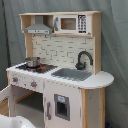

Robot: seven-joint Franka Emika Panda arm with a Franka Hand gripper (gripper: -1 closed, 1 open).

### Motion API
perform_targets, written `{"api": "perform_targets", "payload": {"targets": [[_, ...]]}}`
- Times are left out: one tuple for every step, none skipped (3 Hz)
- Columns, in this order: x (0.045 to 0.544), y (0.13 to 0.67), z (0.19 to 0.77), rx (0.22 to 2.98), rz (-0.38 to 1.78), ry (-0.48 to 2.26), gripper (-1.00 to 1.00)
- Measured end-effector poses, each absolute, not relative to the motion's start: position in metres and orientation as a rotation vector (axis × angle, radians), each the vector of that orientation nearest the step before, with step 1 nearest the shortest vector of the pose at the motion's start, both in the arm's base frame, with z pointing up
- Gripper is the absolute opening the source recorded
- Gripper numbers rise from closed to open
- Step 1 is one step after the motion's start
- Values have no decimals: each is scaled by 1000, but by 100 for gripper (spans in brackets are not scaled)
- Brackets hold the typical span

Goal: Play with the kitchen

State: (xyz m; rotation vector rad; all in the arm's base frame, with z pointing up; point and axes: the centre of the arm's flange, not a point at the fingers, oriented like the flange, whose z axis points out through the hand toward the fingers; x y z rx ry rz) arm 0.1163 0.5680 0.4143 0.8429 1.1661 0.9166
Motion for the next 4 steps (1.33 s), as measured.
{"api": "perform_targets", "payload": {"targets": [[104,556,404,891,894,1123,100],[95,537,418,926,887,1064,100],[91,517,424,947,881,1042,100],[94,492,421,970,873,1025,100]]}}
